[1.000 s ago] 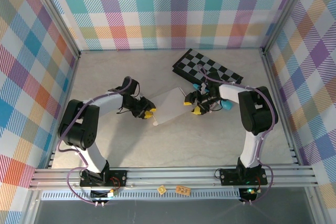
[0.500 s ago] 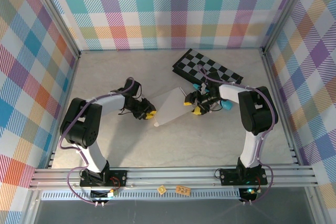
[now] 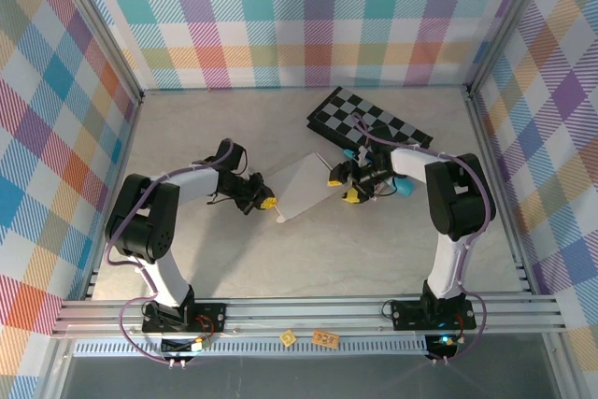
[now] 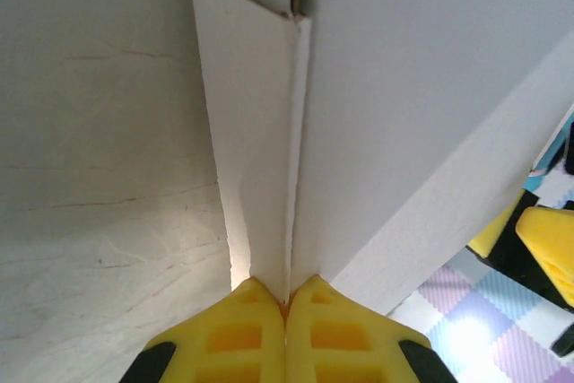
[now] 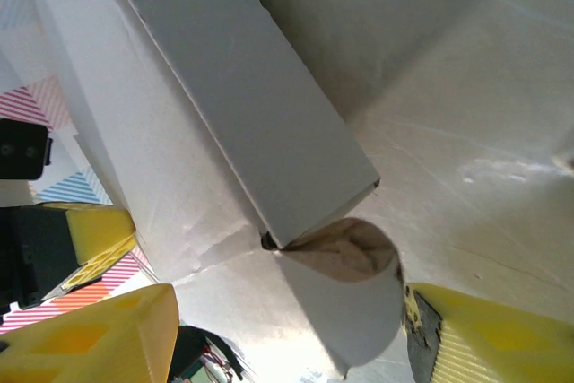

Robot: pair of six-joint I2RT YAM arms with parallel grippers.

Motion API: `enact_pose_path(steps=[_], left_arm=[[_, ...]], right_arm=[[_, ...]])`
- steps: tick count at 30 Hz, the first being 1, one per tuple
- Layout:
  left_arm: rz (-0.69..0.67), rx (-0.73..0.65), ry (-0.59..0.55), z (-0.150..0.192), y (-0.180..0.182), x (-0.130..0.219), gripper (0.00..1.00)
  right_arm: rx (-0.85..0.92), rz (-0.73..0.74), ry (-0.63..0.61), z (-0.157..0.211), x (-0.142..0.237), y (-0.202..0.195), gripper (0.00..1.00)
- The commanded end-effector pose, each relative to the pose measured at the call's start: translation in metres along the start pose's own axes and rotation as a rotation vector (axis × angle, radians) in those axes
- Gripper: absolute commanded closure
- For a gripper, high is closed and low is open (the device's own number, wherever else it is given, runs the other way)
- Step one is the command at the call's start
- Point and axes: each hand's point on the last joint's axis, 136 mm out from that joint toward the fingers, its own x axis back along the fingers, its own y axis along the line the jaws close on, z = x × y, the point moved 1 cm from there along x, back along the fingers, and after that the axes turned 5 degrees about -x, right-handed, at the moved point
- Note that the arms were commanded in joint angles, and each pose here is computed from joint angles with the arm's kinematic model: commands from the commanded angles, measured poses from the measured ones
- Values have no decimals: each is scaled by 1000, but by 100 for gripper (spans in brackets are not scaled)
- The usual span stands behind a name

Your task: Fold the paper box

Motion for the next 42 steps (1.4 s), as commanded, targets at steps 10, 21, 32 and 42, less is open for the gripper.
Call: enact_pose_path(steps=[10,21,32,42], left_arm=[[167,90,58,-1,-30,17,100],[185,102,63,-3,-30,15,100],[204,61,17,-9,-46,31,75],[-20,-720,-352,14,-125,120,62]], right_arm=[[-47,-187,-28,-19,-4,39,33],[-69,-270,-123,-30,-26,50,44],[-197,-212,-286,-36,-16,45,68],[-486,53,-363,-1,37,45,69]])
